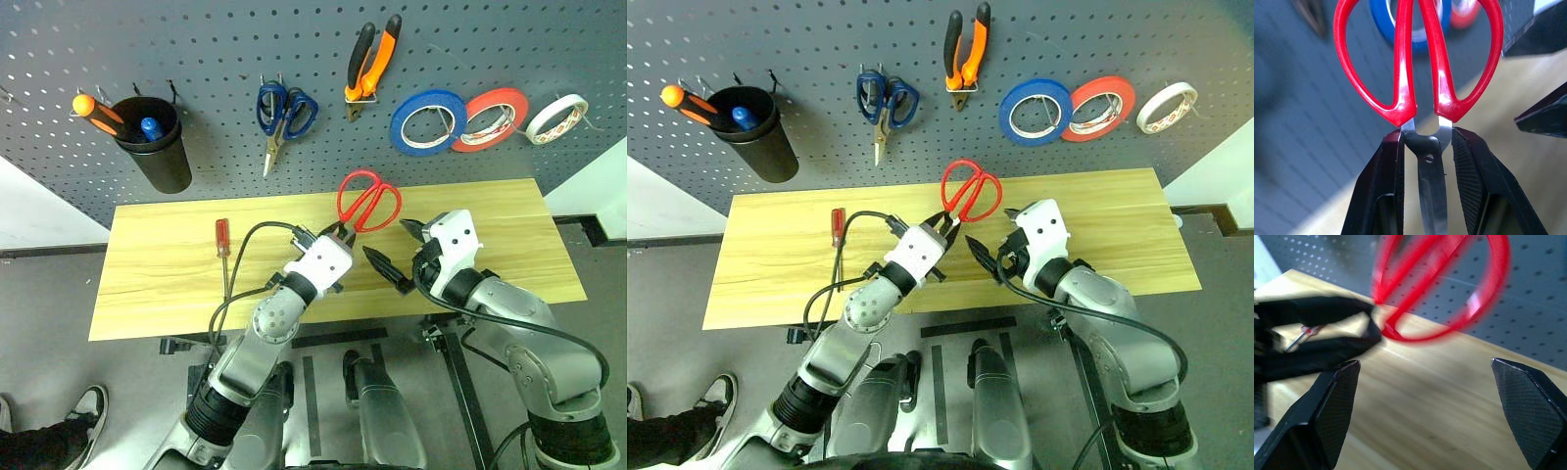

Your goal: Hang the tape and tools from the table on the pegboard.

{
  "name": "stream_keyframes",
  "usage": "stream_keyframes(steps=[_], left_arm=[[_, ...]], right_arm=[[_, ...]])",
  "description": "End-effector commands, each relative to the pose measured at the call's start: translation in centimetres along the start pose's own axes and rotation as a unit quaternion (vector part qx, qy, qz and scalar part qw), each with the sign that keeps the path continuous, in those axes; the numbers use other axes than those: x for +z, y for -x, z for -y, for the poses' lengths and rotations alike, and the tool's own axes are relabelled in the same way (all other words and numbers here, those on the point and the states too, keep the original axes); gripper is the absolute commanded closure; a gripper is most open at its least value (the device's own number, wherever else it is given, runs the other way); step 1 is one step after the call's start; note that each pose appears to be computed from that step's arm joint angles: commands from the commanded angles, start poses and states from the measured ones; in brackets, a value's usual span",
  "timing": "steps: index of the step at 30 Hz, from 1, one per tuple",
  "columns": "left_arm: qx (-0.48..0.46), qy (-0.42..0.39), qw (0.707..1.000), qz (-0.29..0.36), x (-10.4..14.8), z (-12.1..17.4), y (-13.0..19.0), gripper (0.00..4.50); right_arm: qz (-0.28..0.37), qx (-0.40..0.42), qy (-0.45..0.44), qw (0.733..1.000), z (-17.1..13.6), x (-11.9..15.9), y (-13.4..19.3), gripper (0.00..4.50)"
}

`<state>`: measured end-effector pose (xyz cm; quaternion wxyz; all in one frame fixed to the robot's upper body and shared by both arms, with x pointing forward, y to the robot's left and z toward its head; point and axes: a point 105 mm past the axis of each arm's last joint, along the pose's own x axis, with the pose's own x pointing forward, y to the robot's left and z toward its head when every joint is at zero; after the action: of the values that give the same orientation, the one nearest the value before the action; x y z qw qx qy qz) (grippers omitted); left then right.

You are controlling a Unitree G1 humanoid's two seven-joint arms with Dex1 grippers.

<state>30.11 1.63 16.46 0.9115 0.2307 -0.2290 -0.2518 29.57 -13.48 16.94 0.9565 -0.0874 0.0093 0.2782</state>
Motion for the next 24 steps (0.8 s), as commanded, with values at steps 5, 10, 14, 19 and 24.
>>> stream_keyframes(steps=[5, 10, 14, 19, 24], left_arm=[[0.139, -0.07, 0.982, 0.106, 4.2, -5.3, 1.1, 3.45], [0.155, -0.085, 0.981, 0.075, 3.0, -6.5, 0.9, 3.45], [0.167, -0.074, 0.982, 0.045, 1.7, -7.3, 0.7, 3.45], [0.193, -0.073, 0.978, 0.023, 0.5, -8.6, 0.8, 3.45], [0.216, -0.101, 0.97, 0.048, 1.4, -9.7, 0.8, 3.45]], right_arm=[[0.022, -0.002, 0.013, 1.0, 0.3, 1.1, 0.2, 0.0], [0.022, -0.001, 0.014, 1.0, 0.4, 1.0, 0.2, 0.0], [0.021, -0.001, 0.014, 1.0, 0.3, 1.0, 0.3, 0.0], [0.014, 0.002, 0.013, 1.0, 0.0, 0.5, 0.4, 0.0], [0.011, 0.001, 0.013, 1.0, 0.0, 0.4, 0.3, 0.0]])
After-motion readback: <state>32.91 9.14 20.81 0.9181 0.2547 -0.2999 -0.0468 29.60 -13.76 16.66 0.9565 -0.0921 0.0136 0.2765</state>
